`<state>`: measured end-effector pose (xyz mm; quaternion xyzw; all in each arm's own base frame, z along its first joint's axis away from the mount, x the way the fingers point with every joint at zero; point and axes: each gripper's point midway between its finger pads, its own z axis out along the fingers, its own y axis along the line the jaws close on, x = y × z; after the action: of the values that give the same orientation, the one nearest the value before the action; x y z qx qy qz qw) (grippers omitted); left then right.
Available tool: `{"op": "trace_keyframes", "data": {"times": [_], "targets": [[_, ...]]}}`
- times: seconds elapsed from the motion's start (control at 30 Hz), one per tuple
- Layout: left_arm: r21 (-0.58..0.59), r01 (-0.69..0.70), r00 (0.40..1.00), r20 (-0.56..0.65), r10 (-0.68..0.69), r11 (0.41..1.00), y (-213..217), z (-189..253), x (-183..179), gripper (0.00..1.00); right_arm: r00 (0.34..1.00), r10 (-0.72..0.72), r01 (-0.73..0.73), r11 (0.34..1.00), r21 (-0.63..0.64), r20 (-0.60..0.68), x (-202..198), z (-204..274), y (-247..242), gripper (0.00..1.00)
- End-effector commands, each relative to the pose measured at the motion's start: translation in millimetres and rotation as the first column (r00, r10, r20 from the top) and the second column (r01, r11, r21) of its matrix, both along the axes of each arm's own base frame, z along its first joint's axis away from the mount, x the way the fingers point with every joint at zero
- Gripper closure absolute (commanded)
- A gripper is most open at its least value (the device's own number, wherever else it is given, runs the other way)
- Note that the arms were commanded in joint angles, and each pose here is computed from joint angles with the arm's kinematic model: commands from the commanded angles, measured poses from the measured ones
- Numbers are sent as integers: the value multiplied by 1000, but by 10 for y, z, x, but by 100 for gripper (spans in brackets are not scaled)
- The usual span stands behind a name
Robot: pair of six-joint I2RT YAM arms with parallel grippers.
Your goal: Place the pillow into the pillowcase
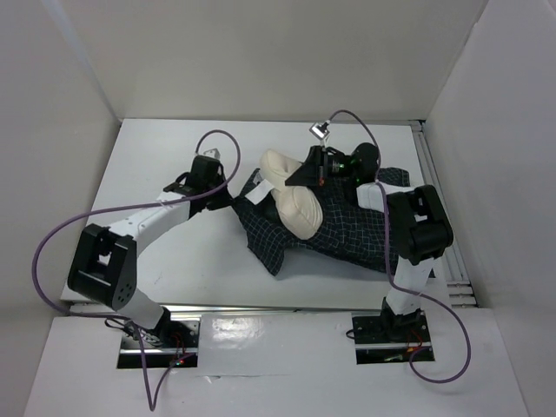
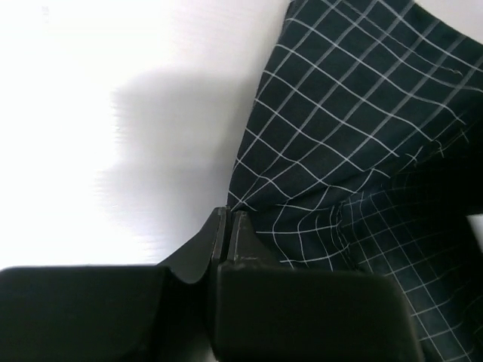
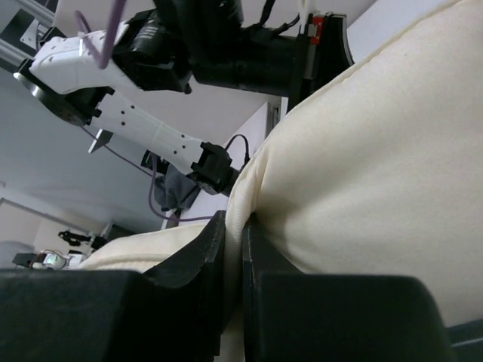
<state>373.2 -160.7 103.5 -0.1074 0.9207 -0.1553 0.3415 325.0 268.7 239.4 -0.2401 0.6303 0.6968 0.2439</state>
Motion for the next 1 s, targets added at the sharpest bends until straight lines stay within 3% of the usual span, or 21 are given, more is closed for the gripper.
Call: {"op": "trace_keyframes", "data": {"times": [0.0, 0.1, 0.13, 0.27, 0.37, 0.53, 0.63, 0.73, 0.87, 0.97], "targets": [[38, -57, 998, -10, 57, 998, 427, -53, -11, 100, 764, 9, -106, 988, 112, 645, -420, 674, -75, 100], [37, -14, 1000, -3, 14, 999, 378, 10, 23, 89, 789, 34, -117, 988, 97, 613, -504, 578, -67, 100], [33, 27, 1000, 9, -27, 999, 332, 58, 36, 73, 805, 47, -125, 988, 93, 592, -553, 508, -43, 100], [6, 96, 992, 81, -96, 995, 173, 265, 18, 40, 828, 46, -124, 987, 102, 559, -605, 420, -15, 100], [16, 203, 968, 149, -203, 979, -44, 382, -39, 31, 826, 62, -143, 984, 101, 561, -644, 390, 47, 100], [-21, 375, 914, 177, -365, 927, -570, 419, -242, 30, 820, 60, -155, 981, 120, 570, -641, 476, 115, 100], [-52, 405, 908, 143, -394, 913, -762, 325, -435, 30, 818, 38, -145, 979, 142, 574, -615, 539, 124, 100], [-108, 341, 938, 100, -331, 934, -824, 241, -478, 30, 810, 14, -135, 977, 163, 586, -585, 605, 134, 100], [36, 129, 992, -20, -128, 991, -641, -127, -350, 30, 795, 10, -142, 975, 170, 607, -566, 701, 140, 100], [118, 92, 995, -50, -87, 989, -621, -286, -282, 28, 787, 33, -167, 973, 162, 616, -626, 708, 193, 100]]}}
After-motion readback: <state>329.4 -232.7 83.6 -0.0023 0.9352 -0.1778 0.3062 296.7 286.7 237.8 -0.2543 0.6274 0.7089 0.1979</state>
